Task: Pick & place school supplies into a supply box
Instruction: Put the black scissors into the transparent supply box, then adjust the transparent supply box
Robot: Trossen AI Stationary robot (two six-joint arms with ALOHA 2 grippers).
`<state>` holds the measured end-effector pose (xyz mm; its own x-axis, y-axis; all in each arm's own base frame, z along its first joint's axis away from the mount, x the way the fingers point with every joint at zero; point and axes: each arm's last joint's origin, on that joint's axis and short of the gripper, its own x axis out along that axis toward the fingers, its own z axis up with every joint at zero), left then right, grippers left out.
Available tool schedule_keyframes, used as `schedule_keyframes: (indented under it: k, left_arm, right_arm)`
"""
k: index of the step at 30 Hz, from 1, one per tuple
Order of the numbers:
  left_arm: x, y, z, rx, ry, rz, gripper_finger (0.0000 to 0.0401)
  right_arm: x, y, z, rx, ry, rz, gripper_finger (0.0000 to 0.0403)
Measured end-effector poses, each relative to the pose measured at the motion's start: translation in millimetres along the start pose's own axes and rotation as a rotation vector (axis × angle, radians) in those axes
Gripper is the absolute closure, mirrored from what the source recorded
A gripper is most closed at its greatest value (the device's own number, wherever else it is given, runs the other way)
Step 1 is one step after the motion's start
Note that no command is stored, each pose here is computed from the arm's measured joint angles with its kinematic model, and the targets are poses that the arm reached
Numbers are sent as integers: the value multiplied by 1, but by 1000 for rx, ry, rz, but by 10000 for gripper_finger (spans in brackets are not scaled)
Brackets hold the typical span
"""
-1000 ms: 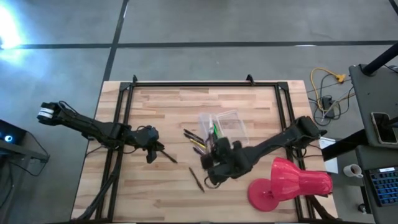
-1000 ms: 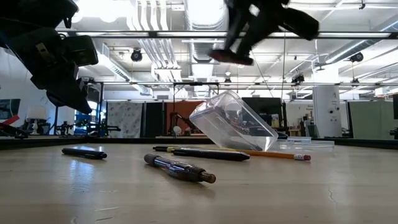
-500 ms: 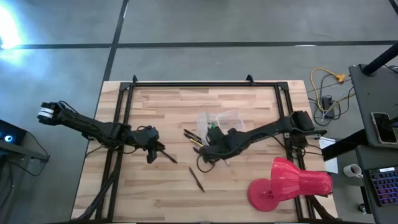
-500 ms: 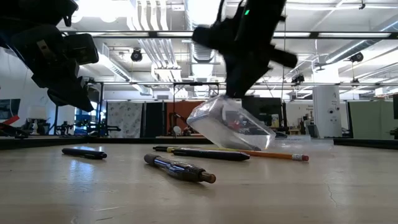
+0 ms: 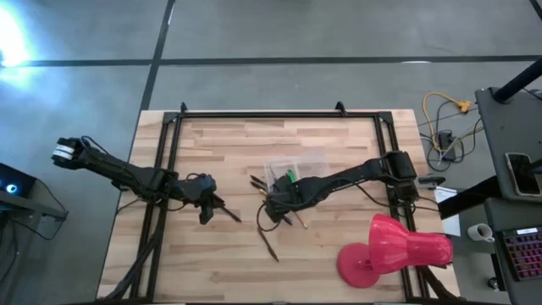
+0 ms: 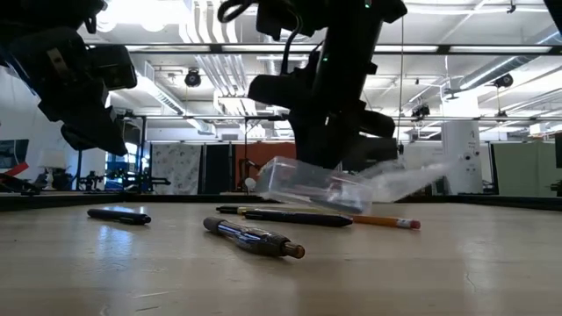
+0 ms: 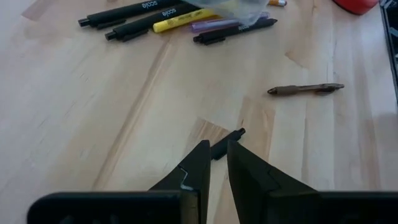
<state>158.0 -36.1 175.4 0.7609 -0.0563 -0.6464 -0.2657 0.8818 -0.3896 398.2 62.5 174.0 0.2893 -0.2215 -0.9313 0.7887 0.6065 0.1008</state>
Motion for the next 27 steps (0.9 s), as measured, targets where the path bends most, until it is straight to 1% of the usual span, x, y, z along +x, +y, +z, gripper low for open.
schedule_keyframes:
  k: [11,17,21,24,27]
  left_arm:
    - [0,0,0,-2,-5,-4,362]
    - [0,-1,1,-22,-7,-5,362]
    - [0,-1,1,-23,-7,-5,362]
    - [0,0,1,-23,-8,-5,362]
    - [0,0,1,-22,-10,-2,362]
  right_arm:
    - [-2,0,-3,-45,12,3,264]
    - [-26,0,-5,-23,-47,8,253]
    - [-35,2,-10,-8,-72,20,254]
    - [-42,10,-11,4,-98,84,259]
    - [-48,25,-10,25,-151,209,266]
